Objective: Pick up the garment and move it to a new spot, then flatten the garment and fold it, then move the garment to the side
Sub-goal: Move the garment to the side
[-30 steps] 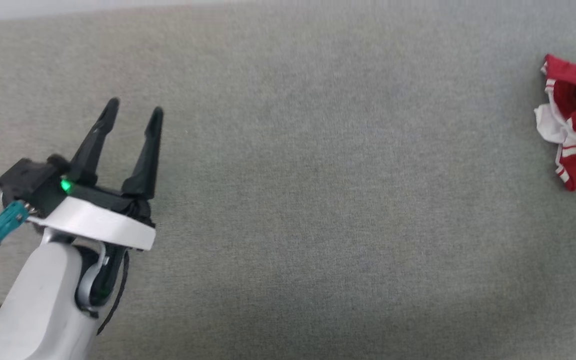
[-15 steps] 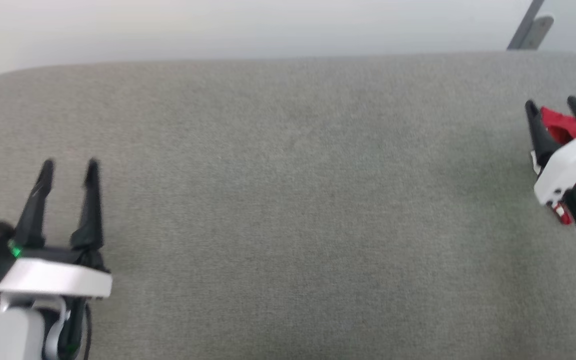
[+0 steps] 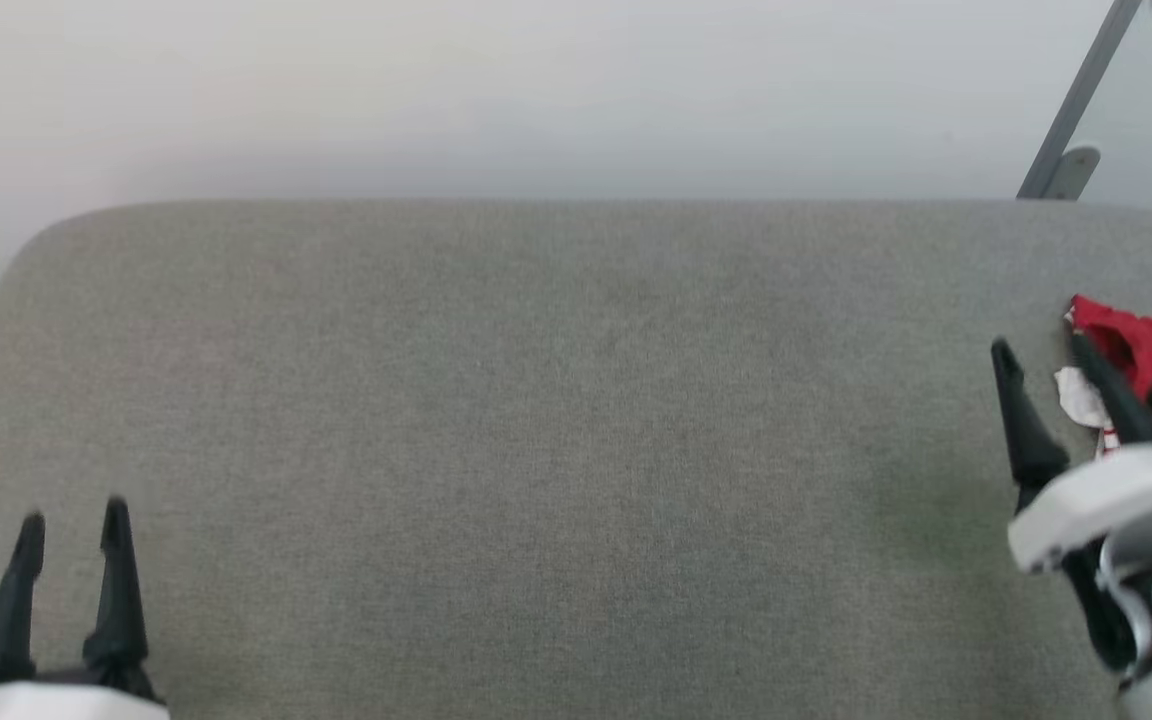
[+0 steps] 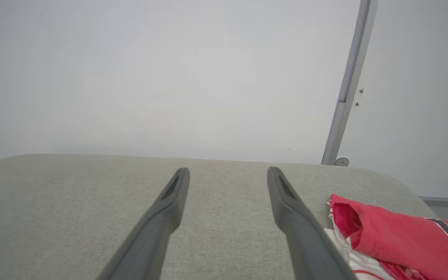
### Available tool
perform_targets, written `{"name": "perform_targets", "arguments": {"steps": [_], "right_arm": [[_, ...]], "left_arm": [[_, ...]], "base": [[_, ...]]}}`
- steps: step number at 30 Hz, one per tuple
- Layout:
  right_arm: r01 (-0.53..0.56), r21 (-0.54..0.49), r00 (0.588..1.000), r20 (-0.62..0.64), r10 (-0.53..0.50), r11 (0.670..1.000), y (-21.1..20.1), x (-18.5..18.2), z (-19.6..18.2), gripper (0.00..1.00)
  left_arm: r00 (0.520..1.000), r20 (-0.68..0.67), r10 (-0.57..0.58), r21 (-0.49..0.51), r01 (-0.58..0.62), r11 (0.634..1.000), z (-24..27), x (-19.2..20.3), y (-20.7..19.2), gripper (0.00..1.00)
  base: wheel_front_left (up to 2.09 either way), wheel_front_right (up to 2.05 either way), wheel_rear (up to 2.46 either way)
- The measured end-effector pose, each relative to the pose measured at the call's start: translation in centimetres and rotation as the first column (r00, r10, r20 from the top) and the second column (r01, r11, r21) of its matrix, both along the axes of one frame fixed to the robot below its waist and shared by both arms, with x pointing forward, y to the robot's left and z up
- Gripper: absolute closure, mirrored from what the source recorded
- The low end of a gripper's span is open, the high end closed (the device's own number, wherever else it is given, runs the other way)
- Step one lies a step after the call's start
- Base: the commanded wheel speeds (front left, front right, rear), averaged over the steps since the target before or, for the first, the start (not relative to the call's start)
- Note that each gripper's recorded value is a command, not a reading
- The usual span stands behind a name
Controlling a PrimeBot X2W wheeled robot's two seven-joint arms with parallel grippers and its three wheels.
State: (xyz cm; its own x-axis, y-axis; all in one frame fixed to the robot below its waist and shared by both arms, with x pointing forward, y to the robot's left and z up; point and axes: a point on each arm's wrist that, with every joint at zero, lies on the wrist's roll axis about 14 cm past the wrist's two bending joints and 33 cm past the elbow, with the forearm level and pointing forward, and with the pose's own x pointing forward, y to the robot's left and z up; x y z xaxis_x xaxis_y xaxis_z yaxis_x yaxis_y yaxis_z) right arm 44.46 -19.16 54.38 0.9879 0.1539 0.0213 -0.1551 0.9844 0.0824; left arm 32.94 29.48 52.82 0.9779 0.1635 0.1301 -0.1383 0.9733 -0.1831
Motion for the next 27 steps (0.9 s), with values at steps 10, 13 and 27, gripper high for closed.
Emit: {"name": "perform_targets", "arguments": {"steps": [10,13,27], "right_arm": [[0.063,0.047,0.998,0.003,-0.064,0.997,-1.4,-4.7,-1.9,0.00],[0.079,0.049,0.997,-0.006,-0.079,0.996,-1.7,-6.0,-2.7,0.00],[0.132,0.090,0.991,-0.029,-0.130,0.987,-2.5,-9.1,-4.4,0.00]], "left_arm": [[0.999,-0.031,-0.010,-0.023,0.009,1.000,-1.4,-2.6,-0.7,0.00],[0.999,-0.033,-0.025,-0.033,0.024,0.999,-1.5,-2.9,-1.2,0.00],[0.995,-0.045,-0.084,-0.033,0.082,0.996,-1.9,-3.3,-2.8,0.00]], "base": [[0.00,0.00,0.00],[0.00,0.00,0.00],[0.00,0.00,0.00]]}}
